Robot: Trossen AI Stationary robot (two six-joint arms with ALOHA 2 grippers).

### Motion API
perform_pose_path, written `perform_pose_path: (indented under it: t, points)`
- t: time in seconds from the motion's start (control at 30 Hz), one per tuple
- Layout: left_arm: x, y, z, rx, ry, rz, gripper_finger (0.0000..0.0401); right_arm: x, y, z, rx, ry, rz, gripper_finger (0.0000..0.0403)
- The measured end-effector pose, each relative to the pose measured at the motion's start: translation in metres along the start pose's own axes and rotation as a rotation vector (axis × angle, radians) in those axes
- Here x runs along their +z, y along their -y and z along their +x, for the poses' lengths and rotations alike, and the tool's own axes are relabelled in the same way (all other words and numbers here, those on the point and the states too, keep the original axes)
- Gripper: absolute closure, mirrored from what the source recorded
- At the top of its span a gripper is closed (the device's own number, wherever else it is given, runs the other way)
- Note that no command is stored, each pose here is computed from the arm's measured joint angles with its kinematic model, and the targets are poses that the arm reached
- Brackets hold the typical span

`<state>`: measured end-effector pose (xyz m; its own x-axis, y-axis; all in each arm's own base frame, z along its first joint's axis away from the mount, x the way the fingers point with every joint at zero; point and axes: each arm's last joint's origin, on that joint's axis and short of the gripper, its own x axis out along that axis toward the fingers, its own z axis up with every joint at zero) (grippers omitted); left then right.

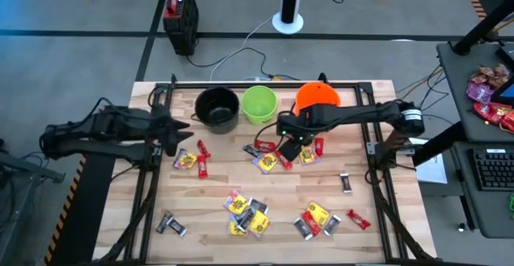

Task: Sort candy by brand, put in halloween buckets
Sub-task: Put the red chocolate bar into the green bucket

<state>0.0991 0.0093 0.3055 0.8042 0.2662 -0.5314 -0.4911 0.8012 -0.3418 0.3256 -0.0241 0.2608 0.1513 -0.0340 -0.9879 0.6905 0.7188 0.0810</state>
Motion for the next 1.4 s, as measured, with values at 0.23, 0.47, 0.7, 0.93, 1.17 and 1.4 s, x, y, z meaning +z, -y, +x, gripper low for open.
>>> perform_pose_path:
  t: [0.23,0.47,0.7,0.93,1.17,1.4]
  points:
    - [-0.001,0.003,0.012,0.046,-0.058,-0.07,0.0214,0.003,-0.007,0.024,0.011,-0.106,0.011,0.0211]
    - [-0.002,0.006,0.023,0.08,-0.087,-0.111,0.0214,0.001,-0.021,0.04,-0.012,-0.1,0.012,0.0211]
    - [0.009,0.012,0.023,0.06,-0.051,-0.096,0.0214,0.004,-0.044,0.076,-0.023,-0.041,-0.027,0.0211]
    - [0.02,0.016,0.014,0.041,-0.01,-0.048,0.0214,0.007,-0.045,0.102,-0.048,-0.094,-0.012,0.0211]
    - [0.019,0.015,0.014,0.059,-0.001,-0.049,0.0214,0.008,-0.045,0.102,-0.045,-0.096,-0.008,0.0201]
    - [0.019,0.016,0.019,0.071,-0.016,-0.038,0.0214,0.009,-0.044,0.104,-0.059,-0.085,-0.023,0.0145]
